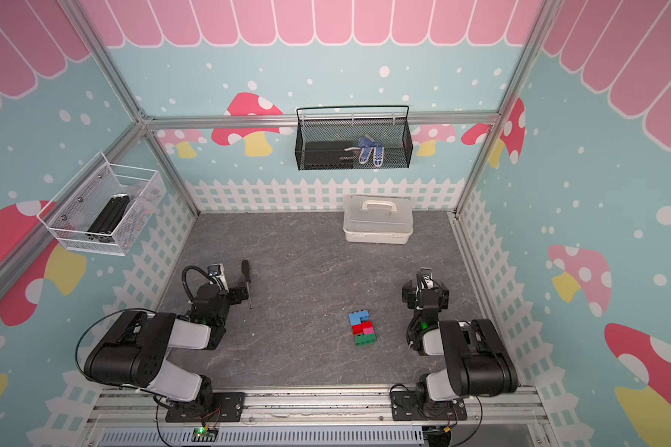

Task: Assemble the number 5 with lego
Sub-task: Reset both arms

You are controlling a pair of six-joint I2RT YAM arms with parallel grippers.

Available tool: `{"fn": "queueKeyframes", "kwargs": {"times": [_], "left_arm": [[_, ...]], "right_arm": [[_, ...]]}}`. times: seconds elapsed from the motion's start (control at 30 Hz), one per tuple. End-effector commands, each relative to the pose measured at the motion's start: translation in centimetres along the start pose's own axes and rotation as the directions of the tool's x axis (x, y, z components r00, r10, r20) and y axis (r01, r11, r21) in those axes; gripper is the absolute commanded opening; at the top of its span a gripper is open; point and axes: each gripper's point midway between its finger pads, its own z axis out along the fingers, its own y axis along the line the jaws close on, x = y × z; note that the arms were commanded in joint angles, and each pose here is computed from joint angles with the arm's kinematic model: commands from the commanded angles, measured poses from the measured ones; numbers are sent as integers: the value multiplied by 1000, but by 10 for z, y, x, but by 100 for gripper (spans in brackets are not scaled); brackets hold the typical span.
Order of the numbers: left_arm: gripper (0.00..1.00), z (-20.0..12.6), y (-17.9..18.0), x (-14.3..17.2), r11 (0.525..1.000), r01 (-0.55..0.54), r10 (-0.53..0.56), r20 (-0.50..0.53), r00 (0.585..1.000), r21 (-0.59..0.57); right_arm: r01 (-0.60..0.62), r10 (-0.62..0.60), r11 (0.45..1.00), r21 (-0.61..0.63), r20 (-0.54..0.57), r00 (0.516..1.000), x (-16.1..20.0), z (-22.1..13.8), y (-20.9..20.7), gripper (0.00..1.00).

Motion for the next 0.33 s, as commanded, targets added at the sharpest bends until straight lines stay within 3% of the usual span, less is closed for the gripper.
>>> {"fn": "queueKeyframes", "kwargs": {"times": [0.0,0.07,0.13,0.3], "left_arm": [[99,2,15,-39,991,70,-59,101,993,-111],[100,6,20,-40,987,69,-52,122,991,-142],[99,12,8,-39,995,36,-30,68,997,-96],[99,17,7,-39,998,45,-42,60,997,-50]], "right_arm": [[-49,47,999,7,137,989,-37,-7,-5,99],[-40,37,999,9,199,979,-44,-6,-4,99],[-40,40,999,-2,169,985,-40,-10,-3,99],[-34,32,999,6,155,987,-40,-5,-3,99]]}}
